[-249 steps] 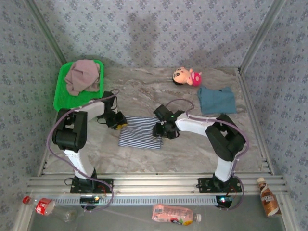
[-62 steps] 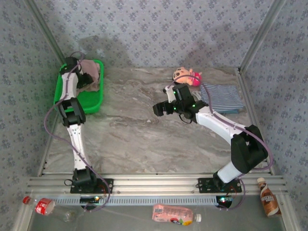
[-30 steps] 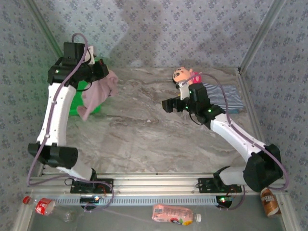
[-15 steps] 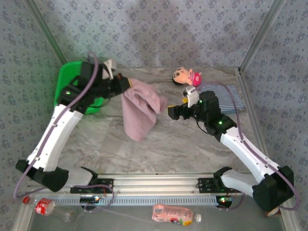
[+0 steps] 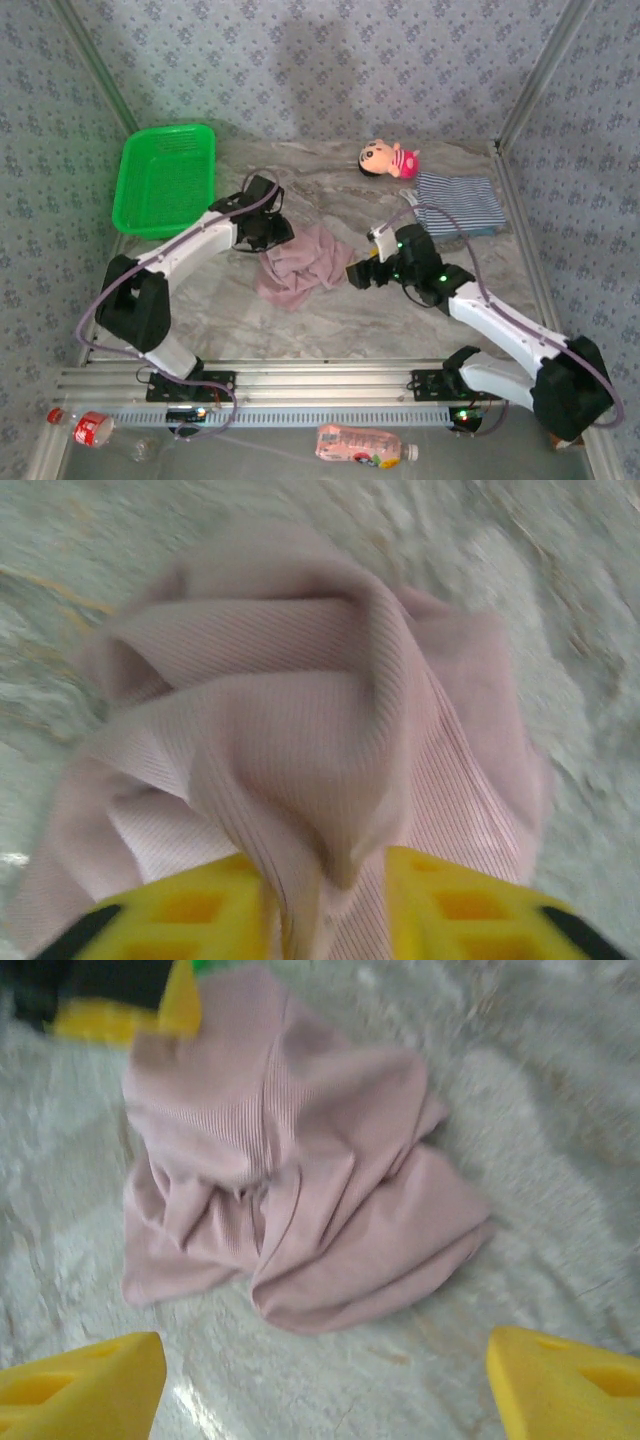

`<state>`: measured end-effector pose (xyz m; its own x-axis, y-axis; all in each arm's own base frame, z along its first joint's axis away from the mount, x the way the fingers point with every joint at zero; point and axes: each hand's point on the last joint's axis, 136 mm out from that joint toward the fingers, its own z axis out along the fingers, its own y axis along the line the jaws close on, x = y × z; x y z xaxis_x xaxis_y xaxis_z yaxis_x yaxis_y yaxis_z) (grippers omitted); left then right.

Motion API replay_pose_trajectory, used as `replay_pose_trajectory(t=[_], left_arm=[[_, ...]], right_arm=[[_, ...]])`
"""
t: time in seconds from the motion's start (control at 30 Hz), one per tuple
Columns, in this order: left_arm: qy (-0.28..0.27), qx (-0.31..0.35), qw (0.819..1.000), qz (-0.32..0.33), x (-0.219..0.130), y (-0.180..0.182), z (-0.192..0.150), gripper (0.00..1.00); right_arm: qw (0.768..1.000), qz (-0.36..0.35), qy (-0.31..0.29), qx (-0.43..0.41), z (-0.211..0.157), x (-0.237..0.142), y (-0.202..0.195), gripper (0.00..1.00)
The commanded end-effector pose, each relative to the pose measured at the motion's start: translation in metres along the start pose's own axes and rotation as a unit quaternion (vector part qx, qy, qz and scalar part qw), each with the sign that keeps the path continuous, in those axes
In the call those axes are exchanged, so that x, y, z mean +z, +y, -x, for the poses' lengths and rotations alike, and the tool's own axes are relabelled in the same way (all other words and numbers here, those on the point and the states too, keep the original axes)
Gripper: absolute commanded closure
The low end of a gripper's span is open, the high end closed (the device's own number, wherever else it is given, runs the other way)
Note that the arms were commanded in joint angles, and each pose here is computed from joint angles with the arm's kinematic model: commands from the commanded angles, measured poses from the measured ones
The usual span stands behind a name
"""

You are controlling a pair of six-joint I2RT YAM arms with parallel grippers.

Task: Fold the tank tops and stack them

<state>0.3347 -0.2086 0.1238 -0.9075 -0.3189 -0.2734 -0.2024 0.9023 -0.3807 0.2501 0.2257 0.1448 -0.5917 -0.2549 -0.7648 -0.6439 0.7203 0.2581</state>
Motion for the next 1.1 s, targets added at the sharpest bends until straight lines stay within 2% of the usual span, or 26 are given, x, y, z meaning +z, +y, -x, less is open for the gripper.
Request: replay_pose_trajectory(t=[0.0, 0.1, 0.17, 0.23, 0.37, 0.47, 0.7, 0.83, 0.93, 1.0, 1.07], left_arm=[[-0.026, 0.017, 0.997, 0.069, -0.011, 0.025, 0.025, 0.57], [-0.025, 0.012, 0.996, 0.087, -0.022, 0.040, 0.028, 0.50], [-0.017, 0.016, 0.996, 0.089, -0.036, 0.043, 0.017, 0.47], [0.002, 0.012, 0.996, 0.092, -0.045, 0.049, -0.006, 0.46], [0.037, -0.010, 0.993, 0.111, -0.047, 0.064, -0.064, 0.45], [0.050, -0.026, 0.992, 0.110, -0.034, 0.067, -0.098, 0.45], [0.051, -0.005, 0.995, 0.085, 0.014, 0.041, -0.130, 0.45], [0.068, 0.018, 0.995, 0.072, 0.038, 0.020, -0.138, 0.45], [0.100, 0.028, 0.989, 0.101, 0.053, 0.028, -0.151, 0.47], [0.115, 0.037, 0.985, 0.122, 0.057, 0.040, -0.158, 0.52], [0.121, 0.049, 0.982, 0.135, 0.057, 0.045, -0.159, 0.62]], right_arm=[[0.999, -0.006, 0.014, -0.047, -0.009, 0.023, 0.010, 0.16], [0.995, -0.014, 0.028, -0.096, -0.015, 0.046, 0.017, 0.18], [0.991, -0.019, 0.039, -0.126, -0.019, 0.062, 0.020, 0.20], [0.987, -0.023, 0.056, -0.150, -0.026, 0.076, 0.022, 0.22], [0.982, -0.035, 0.078, -0.169, -0.032, 0.099, 0.015, 0.33], [0.981, -0.037, 0.091, -0.165, -0.037, 0.109, 0.011, 0.44], [0.988, -0.022, 0.104, -0.113, -0.039, 0.106, -0.004, 0.85], [0.990, -0.010, 0.100, -0.095, -0.037, 0.102, -0.004, 0.90], [0.992, -0.008, 0.097, -0.083, -0.036, 0.099, -0.006, 0.93], [0.993, -0.010, 0.091, -0.075, -0.032, 0.096, -0.009, 0.95], [0.994, -0.012, 0.081, -0.070, -0.025, 0.090, -0.011, 0.96]])
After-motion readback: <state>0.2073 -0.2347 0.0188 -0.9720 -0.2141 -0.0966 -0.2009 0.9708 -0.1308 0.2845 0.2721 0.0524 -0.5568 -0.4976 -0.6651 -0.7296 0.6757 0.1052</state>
